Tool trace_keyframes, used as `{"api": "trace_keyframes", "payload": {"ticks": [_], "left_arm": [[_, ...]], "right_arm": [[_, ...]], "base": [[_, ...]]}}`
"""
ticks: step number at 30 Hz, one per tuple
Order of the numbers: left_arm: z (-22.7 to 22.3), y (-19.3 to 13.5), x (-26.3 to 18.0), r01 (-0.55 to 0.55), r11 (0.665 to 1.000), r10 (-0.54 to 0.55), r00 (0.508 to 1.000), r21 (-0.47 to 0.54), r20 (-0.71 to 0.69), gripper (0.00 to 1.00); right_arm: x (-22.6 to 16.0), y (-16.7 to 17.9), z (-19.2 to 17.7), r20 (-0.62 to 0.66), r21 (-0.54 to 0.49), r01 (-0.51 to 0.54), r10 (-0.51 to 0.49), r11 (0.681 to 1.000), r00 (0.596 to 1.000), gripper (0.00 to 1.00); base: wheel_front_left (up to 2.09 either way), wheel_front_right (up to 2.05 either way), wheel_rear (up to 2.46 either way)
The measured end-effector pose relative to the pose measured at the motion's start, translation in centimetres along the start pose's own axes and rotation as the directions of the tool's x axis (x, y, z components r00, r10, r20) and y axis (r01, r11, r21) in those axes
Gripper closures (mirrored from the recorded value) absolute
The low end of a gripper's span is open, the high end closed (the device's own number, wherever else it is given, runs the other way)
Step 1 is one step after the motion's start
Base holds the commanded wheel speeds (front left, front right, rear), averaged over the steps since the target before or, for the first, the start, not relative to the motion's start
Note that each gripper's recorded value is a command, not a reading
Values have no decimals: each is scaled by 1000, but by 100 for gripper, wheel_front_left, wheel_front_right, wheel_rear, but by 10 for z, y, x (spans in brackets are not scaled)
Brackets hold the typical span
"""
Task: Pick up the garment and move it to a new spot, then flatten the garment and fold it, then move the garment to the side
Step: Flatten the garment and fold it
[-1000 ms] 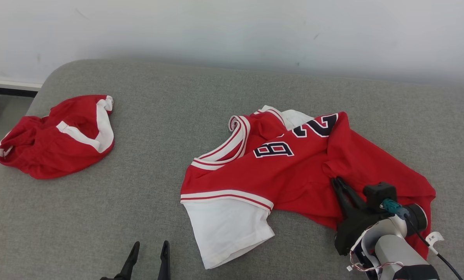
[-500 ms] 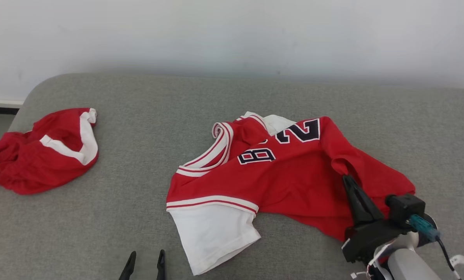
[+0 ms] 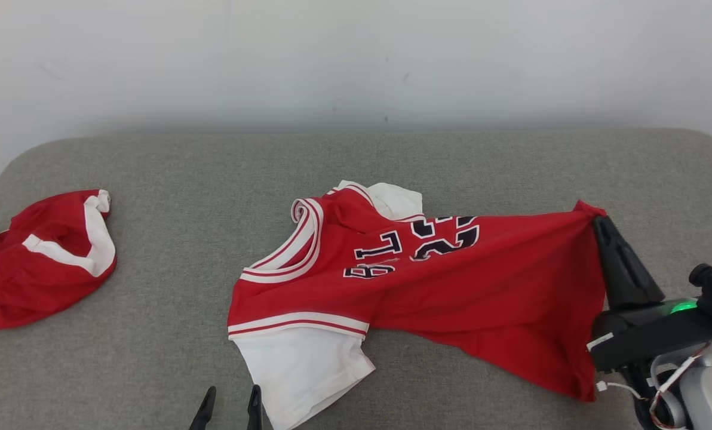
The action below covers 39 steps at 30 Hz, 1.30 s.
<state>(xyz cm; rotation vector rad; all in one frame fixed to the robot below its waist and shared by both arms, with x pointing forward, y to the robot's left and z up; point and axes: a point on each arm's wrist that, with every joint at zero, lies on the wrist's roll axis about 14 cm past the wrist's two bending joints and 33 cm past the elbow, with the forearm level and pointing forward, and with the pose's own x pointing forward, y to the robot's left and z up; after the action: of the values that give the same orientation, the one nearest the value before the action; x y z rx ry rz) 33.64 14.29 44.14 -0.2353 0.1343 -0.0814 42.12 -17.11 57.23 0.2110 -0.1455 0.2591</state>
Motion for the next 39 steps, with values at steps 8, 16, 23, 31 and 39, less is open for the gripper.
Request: {"api": "trace_keyframes", "payload": {"ticks": [8, 16, 23, 31, 39], "left_arm": [[1, 8, -7, -31, 999, 31, 999, -12, 7, 0], [1, 16, -10, -61, 998, 61, 998, -17, 5, 0], [2, 18, -6, -62, 998, 63, 998, -16, 6, 0], [2, 24, -13, -91, 996, 91, 996, -23, 8, 0], [4, 14, -10, -55, 998, 55, 998, -16, 15, 0]], "right_arm": [[15, -15, 6, -47, -17, 21, -22, 1000, 999, 100], [50, -26, -27, -176, -60, 27, -37, 998, 984, 100], [71, -54, -67, -271, -106, 97, -122, 990, 955, 0], [71, -46, -73, -232, -160, 53, -89, 986, 969, 0], [27, -74, -79, -247, -157, 119, -155, 980, 956, 0]], "base": [[0, 0, 0], [0, 0, 0], [0, 0, 0], [0, 0, 0], [0, 0, 0]]}}
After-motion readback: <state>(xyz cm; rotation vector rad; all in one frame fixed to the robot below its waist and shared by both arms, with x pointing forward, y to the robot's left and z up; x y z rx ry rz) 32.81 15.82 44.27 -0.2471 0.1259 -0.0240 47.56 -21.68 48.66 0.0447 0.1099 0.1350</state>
